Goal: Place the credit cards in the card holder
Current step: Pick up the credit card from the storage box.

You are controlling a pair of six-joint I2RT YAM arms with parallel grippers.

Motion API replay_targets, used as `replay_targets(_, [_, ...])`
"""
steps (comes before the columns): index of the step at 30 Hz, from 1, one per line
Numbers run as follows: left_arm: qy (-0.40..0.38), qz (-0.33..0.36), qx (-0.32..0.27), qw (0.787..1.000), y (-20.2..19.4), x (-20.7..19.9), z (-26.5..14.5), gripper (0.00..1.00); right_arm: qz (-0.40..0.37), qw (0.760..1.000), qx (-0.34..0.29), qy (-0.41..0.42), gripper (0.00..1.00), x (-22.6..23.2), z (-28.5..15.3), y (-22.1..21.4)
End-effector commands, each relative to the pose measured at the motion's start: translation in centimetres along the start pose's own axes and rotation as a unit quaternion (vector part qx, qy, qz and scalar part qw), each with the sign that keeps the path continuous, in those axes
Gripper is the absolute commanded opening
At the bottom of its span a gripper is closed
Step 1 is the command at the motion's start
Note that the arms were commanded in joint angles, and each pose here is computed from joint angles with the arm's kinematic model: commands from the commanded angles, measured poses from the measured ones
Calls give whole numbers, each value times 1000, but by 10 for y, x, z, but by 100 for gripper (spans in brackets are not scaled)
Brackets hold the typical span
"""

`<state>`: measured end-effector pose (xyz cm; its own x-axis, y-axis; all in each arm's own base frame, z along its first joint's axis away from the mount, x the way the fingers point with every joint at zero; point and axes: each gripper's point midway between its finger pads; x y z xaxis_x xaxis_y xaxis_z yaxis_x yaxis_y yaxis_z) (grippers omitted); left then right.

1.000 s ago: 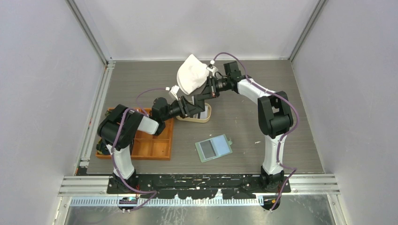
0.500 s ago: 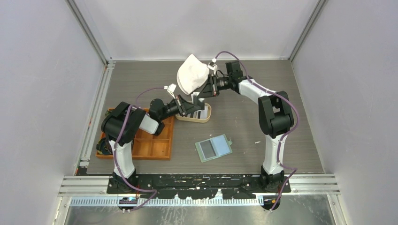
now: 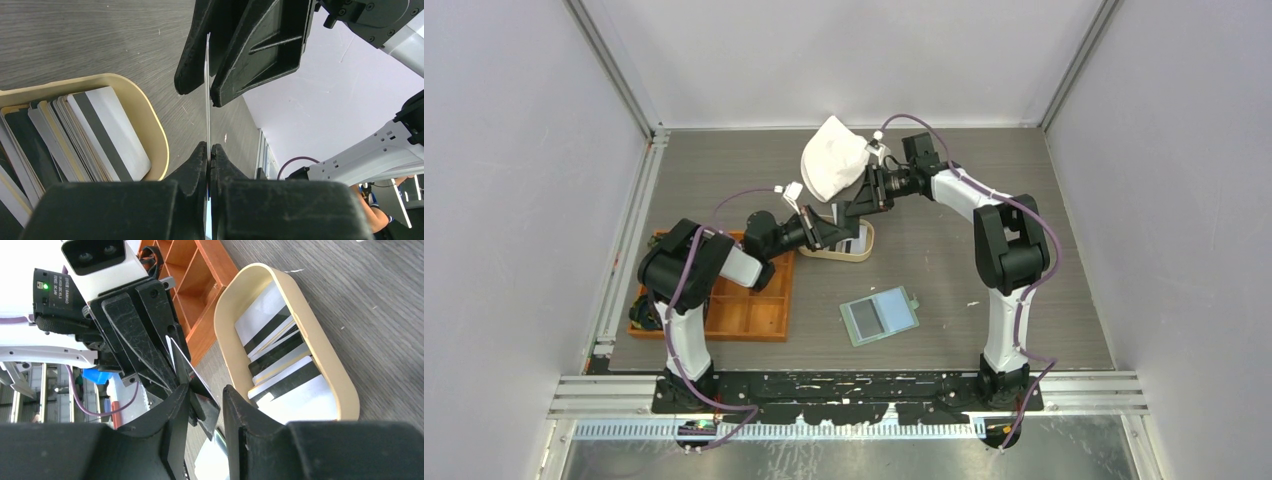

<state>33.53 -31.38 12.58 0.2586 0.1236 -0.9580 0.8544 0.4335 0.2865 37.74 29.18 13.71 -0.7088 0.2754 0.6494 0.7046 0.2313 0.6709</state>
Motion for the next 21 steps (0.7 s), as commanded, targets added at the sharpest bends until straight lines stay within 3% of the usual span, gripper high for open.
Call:
replay_targets(1, [-33, 37, -6, 999, 6, -24, 2, 0, -44, 998, -30, 14, 32, 28, -6, 29])
replay_targets(5, [-37, 37, -8, 999, 7, -25, 1, 3, -38, 998, -33, 29, 9, 31, -5, 30])
replay_targets(7, [-38, 35, -12, 999, 9, -25, -1, 16, -40, 998, -33, 34, 4, 32, -6, 29])
replay_targets(10, [-46, 32, -21, 998, 14, -28, -6, 37, -44, 997, -38, 40, 1, 33, -12, 30])
replay_targets(14, [-57, 39, -42, 997, 25, -33, -15, 53, -49, 997, -44, 48, 1, 31, -19, 30])
replay_targets(21, [-58, 73, -74, 993, 51, -41, -39, 71, -74, 994, -47, 71, 1, 36, -22, 31])
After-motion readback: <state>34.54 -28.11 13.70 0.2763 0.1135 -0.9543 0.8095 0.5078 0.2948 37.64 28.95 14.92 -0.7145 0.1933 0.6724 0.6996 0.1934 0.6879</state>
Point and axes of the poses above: each gripper's point midway between its finger pads, its own z axis out along the fingers, its own x axis along the line the jaws close on, y = z × x, and after that the axes turned 15 degrees about -z, right-handed
